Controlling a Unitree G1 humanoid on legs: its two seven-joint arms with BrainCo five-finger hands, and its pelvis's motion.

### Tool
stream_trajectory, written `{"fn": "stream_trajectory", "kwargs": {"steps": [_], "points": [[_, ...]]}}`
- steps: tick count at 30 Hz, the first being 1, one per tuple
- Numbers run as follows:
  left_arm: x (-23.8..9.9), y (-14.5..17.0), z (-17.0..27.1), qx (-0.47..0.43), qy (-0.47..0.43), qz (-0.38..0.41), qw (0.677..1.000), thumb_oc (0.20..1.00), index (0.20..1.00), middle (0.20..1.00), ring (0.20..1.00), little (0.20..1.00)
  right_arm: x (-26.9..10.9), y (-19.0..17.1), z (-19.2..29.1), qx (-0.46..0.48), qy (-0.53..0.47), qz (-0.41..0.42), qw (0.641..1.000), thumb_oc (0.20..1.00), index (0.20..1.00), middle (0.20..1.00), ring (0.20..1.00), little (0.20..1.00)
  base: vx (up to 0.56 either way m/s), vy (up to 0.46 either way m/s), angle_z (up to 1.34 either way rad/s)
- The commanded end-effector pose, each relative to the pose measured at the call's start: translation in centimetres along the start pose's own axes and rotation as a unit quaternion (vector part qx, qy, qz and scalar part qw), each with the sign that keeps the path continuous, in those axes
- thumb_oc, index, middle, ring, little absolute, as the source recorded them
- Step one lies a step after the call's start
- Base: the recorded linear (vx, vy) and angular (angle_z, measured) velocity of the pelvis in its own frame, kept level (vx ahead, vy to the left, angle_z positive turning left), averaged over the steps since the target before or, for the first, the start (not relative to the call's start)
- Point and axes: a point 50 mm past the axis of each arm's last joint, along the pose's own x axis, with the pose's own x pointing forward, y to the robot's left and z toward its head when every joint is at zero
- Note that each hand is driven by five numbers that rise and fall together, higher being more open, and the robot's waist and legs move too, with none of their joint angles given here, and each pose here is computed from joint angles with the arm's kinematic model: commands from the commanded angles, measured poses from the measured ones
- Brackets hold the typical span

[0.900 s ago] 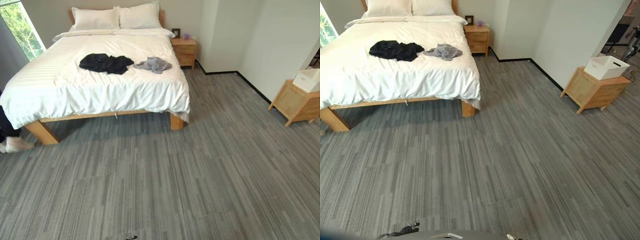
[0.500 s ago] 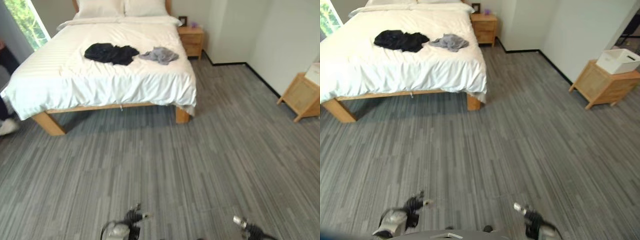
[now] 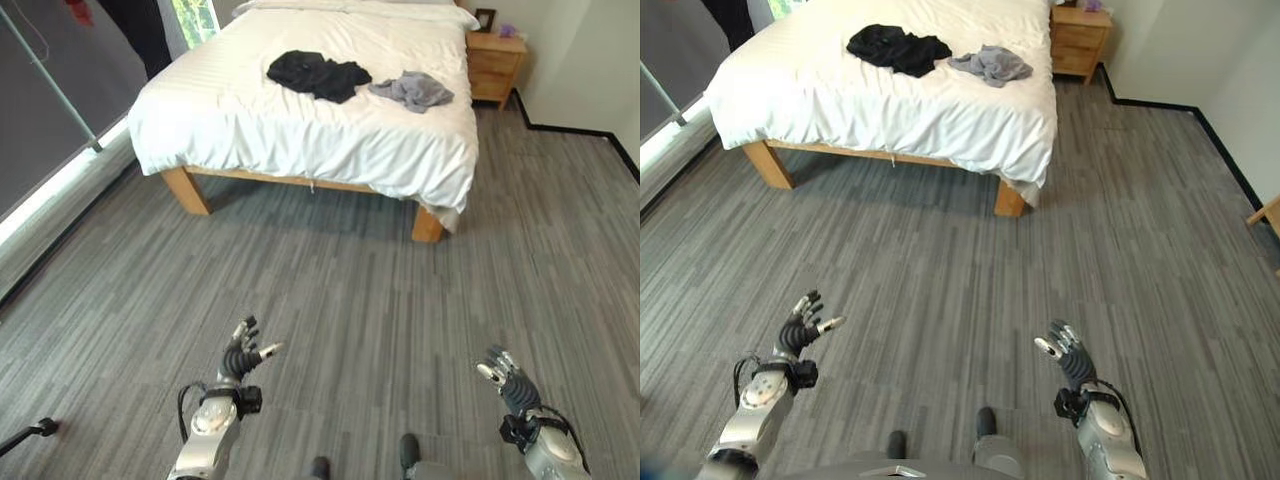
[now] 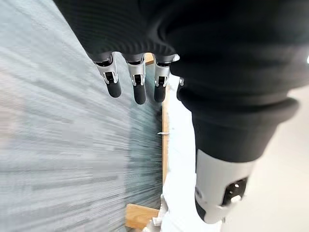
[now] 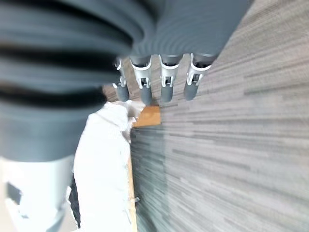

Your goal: Pick up bed clothes into laundry basket.

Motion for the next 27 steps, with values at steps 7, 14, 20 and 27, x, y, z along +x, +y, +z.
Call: {"fn": "stream_trajectory", "kwargs": {"steps": [7,14,20,27], "points": [[1.5,-0.6,4.2,-0.015,-0.089,-0.028,0.995,1.0,1.0,1.0,1.0,1.0,-0.4,-2.0,5.4,-0.042,-0.114,-0.018,0.992,1.0,1.0,1.0,1.0,1.0,0.05,-0.01,0.45],[1.0,1.9,5.4,0.026,-0.118,0.014,0.993,1.0,1.0,1.0,1.0,1.0,0.3,0.0,6.9,-0.015,-0.153,0.018,0.988,1.0,1.0,1.0,1.0,1.0,0.08,0.11,-0.36],[1.4,1.3,7.5,0.014,-0.159,0.012,0.987,1.0,1.0,1.0,1.0,1.0,0.7,0.8,7.5,-0.003,-0.17,0.021,0.985,1.0,1.0,1.0,1.0,1.0,0.06,0.104,-0.25],[1.8,0.5,9.4,0.012,-0.193,0.0,0.981,1.0,1.0,1.0,1.0,1.0,0.8,2.2,8.0,-0.005,-0.182,0.041,0.982,1.0,1.0,1.0,1.0,1.0,0.08,0.116,-0.33]]}}
